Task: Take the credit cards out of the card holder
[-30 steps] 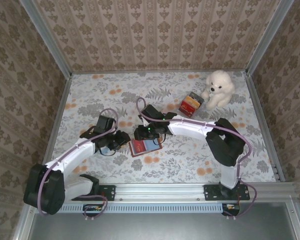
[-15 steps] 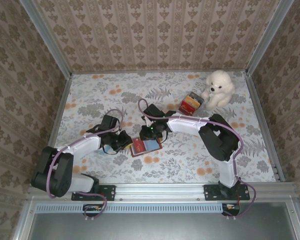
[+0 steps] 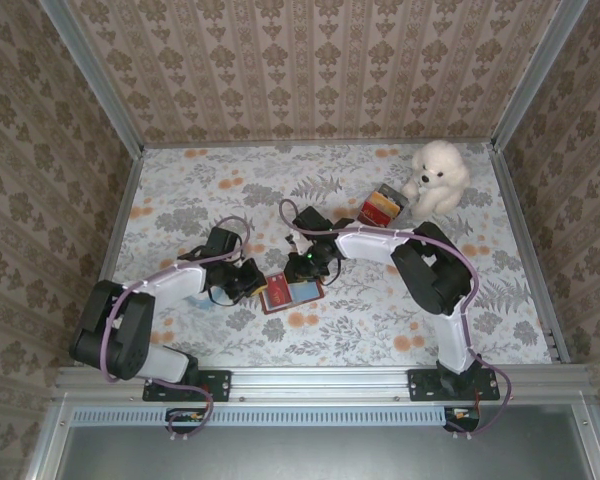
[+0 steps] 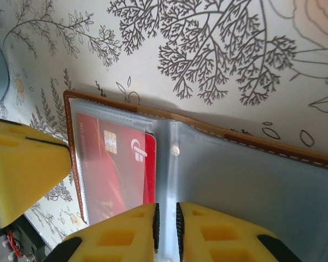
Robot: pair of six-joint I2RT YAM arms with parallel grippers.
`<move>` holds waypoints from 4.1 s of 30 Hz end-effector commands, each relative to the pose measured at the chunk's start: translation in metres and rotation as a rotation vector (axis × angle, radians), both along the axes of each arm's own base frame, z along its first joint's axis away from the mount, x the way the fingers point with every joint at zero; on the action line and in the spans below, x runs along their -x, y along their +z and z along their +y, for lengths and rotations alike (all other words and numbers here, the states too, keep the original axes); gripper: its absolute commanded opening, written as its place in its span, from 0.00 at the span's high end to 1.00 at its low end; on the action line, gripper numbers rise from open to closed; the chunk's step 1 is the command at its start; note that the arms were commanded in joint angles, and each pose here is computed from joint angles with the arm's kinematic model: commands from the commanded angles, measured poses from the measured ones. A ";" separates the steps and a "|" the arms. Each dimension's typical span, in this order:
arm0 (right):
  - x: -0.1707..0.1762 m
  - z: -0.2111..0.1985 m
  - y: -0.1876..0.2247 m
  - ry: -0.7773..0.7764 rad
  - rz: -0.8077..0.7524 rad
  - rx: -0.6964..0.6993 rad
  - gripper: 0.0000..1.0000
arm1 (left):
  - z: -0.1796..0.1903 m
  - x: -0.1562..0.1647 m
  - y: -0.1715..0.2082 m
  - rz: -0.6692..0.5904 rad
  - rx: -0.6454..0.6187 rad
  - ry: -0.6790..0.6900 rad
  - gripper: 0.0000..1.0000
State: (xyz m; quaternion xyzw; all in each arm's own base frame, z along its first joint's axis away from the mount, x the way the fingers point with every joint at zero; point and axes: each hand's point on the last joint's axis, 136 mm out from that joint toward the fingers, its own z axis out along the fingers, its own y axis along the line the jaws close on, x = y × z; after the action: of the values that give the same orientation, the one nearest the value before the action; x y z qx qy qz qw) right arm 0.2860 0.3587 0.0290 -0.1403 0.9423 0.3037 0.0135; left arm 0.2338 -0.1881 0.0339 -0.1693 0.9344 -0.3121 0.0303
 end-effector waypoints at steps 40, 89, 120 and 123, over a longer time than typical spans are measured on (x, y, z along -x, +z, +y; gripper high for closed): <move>0.008 0.018 -0.009 0.060 0.124 -0.103 0.81 | 0.004 0.010 -0.023 0.038 -0.053 -0.009 0.96; -0.006 -0.030 0.001 0.059 0.016 0.088 0.95 | -0.028 -0.003 0.003 -0.057 0.013 -0.133 0.95; -0.004 -0.010 -0.004 0.055 0.124 -0.064 0.81 | -0.014 0.010 -0.026 0.014 -0.074 -0.143 0.98; -0.005 -0.011 -0.003 0.050 0.115 -0.060 0.87 | -0.014 0.010 -0.026 0.013 -0.075 -0.144 0.98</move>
State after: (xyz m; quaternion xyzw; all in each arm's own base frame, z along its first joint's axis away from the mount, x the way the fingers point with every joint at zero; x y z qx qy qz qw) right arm 0.2900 0.3421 0.0249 -0.1440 0.9315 0.3310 -0.0445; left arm 0.2316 -0.2130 0.0252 -0.1008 0.9437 -0.3143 0.0232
